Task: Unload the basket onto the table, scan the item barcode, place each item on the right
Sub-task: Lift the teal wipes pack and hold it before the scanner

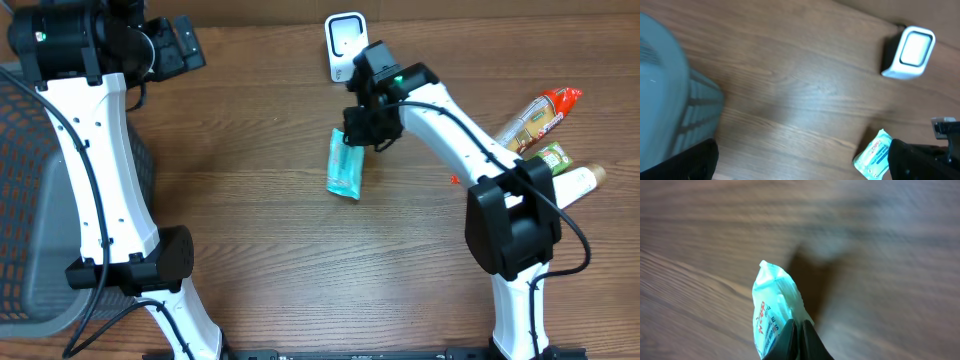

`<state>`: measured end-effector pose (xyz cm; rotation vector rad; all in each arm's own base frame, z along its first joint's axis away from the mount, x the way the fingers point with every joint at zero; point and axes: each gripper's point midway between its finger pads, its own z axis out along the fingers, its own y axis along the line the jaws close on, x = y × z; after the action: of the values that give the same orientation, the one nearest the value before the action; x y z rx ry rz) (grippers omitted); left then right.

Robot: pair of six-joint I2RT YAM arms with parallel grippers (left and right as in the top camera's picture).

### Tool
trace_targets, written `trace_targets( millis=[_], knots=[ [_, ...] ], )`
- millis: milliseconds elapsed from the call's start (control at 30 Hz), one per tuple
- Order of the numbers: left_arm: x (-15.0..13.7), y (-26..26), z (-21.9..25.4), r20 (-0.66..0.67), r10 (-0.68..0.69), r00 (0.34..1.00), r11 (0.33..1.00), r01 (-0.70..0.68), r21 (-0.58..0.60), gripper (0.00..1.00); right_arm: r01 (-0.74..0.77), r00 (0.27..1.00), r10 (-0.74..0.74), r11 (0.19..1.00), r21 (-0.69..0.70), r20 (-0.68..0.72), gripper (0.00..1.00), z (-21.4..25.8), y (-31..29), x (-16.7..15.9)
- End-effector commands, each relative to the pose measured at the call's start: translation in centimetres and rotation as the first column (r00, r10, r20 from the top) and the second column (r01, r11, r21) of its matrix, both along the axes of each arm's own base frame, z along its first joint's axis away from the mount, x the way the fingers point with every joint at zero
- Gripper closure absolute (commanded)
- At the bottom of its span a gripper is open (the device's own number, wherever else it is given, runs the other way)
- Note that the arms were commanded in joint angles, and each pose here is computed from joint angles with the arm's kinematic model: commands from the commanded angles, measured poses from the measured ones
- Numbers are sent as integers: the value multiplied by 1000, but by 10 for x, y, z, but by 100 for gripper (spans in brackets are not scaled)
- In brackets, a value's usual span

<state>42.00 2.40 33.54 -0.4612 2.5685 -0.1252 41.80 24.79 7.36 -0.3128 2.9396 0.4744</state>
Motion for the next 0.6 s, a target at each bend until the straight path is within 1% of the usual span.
trace_targets(
  millis=[0, 200, 300, 367, 400, 433, 467, 500, 567],
  knots=[
    [1, -21, -18, -60, -31, 998, 996, 26, -84, 0, -3, 1000, 2, 999, -42, -24, 96, 1, -16, -8],
    [6, -36, -62, -171, -69, 983, 995, 55, -87, 1, -16, 998, 12, 998, -66, -66, 96, -3, -25, -18],
    [10, -40, -86, -212, -77, 974, 994, 59, -91, 0, -23, 998, 19, 998, -63, -55, 96, 0, -24, -16],
    [13, -40, -101, -233, -72, 970, 994, 51, -94, 1, -13, 999, 10, 996, -90, -33, 96, 8, -29, -11],
    [15, -40, -109, -242, -63, 968, 994, 40, -98, 0, 19, 1000, -22, 989, -148, -17, 96, 13, -39, -8],
    [17, -40, -115, -249, -57, 967, 994, 33, -100, 1, 88, 996, -88, 971, -223, 9, 96, 20, -53, -4],
    [18, -40, -122, -255, -51, 966, 994, 26, -103, 1, 159, 987, -152, 940, -301, 46, 96, 28, -67, 0],
    [20, -40, -130, -261, -42, 964, 994, 15, -105, 0, 231, 973, -205, 892, -389, 106, 96, 42, -82, 2],
    [22, -40, -139, -267, -32, 963, 994, 3, -108, 1, 287, 957, -233, 838, -465, 172, 96, 59, -92, 1]
  ],
)
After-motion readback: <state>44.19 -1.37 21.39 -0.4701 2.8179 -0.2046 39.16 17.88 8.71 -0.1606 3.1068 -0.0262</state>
